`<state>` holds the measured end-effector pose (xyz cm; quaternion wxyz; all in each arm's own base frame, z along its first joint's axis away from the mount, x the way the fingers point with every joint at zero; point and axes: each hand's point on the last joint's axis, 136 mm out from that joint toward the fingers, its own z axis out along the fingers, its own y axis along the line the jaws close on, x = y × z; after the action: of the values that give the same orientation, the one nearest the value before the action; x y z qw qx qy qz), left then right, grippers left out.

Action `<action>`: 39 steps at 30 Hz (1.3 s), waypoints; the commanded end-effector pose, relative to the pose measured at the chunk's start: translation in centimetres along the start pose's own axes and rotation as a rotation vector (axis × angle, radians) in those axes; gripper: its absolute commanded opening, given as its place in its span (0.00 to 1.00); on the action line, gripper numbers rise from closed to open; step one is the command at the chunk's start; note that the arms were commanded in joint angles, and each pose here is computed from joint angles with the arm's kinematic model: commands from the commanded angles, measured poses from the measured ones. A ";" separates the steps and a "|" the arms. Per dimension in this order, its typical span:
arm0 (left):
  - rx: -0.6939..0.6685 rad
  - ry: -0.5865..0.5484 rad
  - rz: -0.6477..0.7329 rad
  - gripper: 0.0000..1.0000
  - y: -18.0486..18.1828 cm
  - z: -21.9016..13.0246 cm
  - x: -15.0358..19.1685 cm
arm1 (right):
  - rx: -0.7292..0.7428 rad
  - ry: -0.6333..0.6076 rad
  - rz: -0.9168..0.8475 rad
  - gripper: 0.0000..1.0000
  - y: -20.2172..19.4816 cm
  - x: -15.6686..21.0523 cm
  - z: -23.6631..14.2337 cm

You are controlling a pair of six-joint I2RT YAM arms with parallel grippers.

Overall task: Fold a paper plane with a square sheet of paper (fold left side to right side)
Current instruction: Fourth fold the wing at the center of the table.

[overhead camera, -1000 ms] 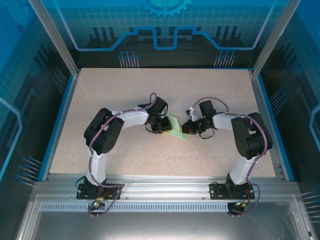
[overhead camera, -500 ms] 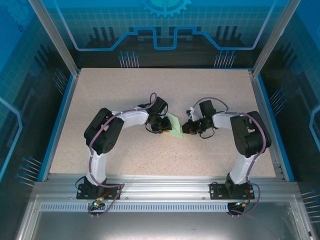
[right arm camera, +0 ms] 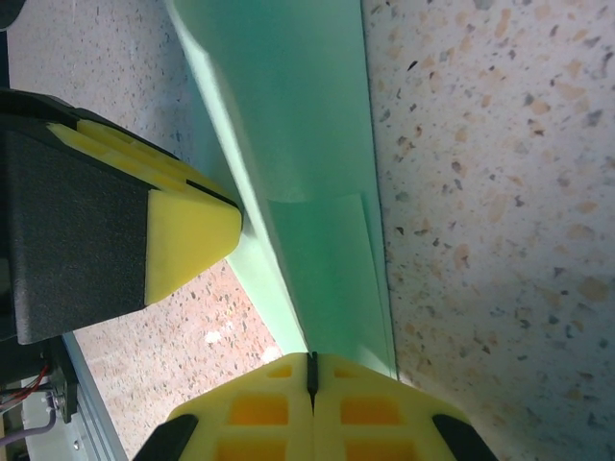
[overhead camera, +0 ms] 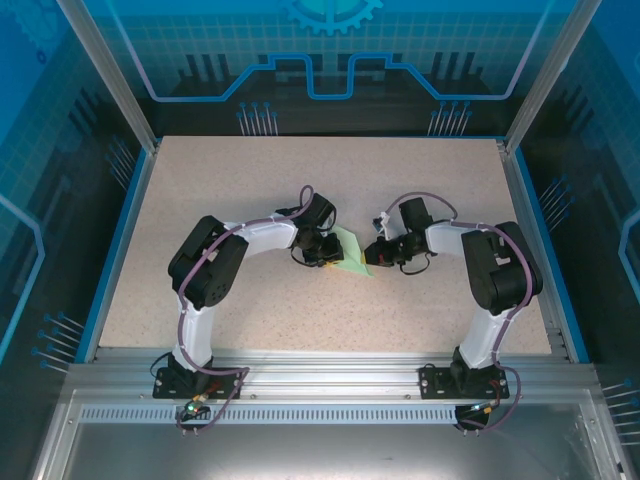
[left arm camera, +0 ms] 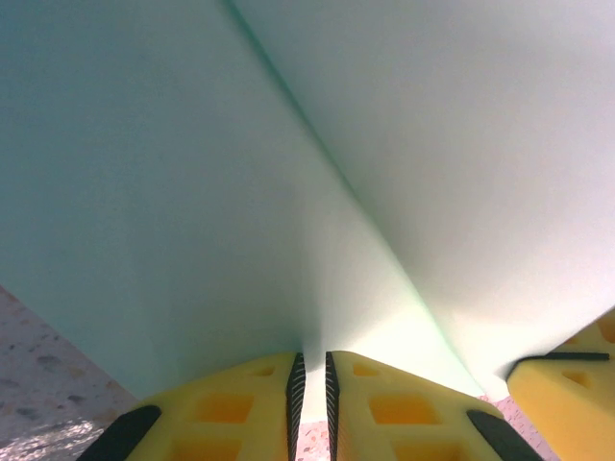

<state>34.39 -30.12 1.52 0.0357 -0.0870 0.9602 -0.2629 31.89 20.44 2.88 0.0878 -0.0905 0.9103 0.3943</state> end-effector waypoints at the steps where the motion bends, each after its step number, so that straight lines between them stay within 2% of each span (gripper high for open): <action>1: -0.085 0.028 0.002 0.19 2.1 1.2 0.8 | -0.005 -0.010 -0.001 0.03 -0.4 -0.9 -0.6; 8: -0.088 0.027 0.005 0.19 2.1 1.2 0.8 | -0.021 0.011 0.002 0.03 -0.2 -0.7 -0.3; 12: -0.061 0.010 0.024 0.21 1.1 0.1 0.6 | -0.033 0.003 0.014 0.03 0.2 -0.3 -0.6; 20: 0.034 -0.070 0.088 0.39 -2.5 -5.2 -0.1 | 0.042 -0.023 0.082 0.02 -0.2 2.0 -0.1; 24: 0.047 -0.095 0.066 0.45 -2.2 -6.5 0.0 | 0.071 -0.056 0.098 0.02 0.0 2.3 0.0; 31: 0.068 -0.078 -0.069 0.38 -0.2 -5.0 -0.2 | 0.076 -0.070 0.115 0.02 1.7 2.3 0.5; 39: 0.050 -0.057 -0.087 0.27 -0.1 -3.3 -1.2 | 0.108 -0.092 0.137 0.04 2.8 2.6 2.4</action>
<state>34.59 -27.71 4.85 0.0640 -0.1298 0.9496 -0.2781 28.56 23.48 2.55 0.0941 -0.0241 0.9288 0.3577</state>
